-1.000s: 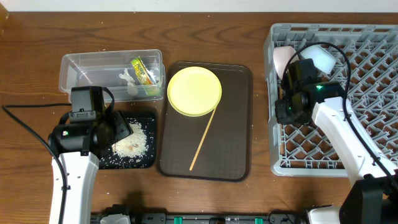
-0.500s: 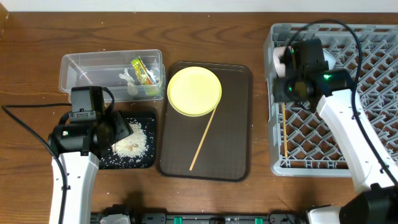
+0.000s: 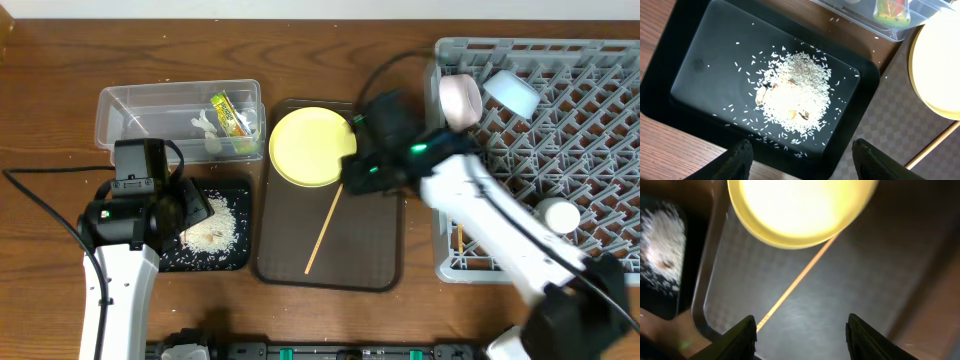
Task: Sort waste into correct bins and load items into the dishwasher rack
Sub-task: 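Reach the right gripper back and pinch the second chopstick, then carry the second chopstick into the rack beside the first and release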
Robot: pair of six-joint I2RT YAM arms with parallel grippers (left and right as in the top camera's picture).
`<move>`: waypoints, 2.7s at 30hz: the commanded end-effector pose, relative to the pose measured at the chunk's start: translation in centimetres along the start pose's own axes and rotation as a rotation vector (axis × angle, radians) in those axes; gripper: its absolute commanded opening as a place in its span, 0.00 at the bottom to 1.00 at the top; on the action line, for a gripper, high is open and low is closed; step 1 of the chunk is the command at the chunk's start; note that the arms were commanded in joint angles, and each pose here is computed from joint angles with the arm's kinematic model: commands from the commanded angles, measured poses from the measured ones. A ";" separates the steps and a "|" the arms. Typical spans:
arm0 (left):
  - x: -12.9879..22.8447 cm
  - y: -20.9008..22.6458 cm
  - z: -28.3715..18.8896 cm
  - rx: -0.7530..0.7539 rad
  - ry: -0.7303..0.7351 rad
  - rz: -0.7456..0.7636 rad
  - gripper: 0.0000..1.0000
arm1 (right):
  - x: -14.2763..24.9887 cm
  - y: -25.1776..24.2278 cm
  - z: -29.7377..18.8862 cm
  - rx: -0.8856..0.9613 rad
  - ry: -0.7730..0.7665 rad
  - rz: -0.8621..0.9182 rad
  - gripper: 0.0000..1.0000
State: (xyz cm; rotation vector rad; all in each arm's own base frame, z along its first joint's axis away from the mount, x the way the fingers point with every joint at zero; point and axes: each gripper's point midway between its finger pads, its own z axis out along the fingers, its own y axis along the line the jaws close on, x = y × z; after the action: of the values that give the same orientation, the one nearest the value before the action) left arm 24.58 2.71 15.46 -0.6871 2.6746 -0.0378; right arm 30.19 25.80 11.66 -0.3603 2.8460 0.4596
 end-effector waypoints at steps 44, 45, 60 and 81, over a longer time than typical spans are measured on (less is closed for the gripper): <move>-0.2 0.2 -0.2 -0.006 -0.006 -0.019 0.67 | 0.2 -11.2 -4.5 0.255 0.020 0.076 0.01; -0.2 0.2 -0.2 -0.005 -0.006 -0.019 0.67 | 0.0 -11.7 -5.6 0.255 -0.003 0.068 0.01; -0.2 0.2 -0.2 -0.005 -0.006 -0.019 0.67 | 2.7 -19.7 -8.7 0.362 0.031 0.192 0.01; -0.2 0.2 -0.2 -0.005 -0.006 -0.019 0.67 | 0.0 -19.4 -7.4 0.332 -0.083 0.166 0.25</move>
State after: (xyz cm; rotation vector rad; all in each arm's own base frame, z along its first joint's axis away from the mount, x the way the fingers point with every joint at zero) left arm 24.58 2.72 15.46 -0.6872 2.6745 -0.0372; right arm 32.86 4.85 11.66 -0.0247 2.8721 -0.0075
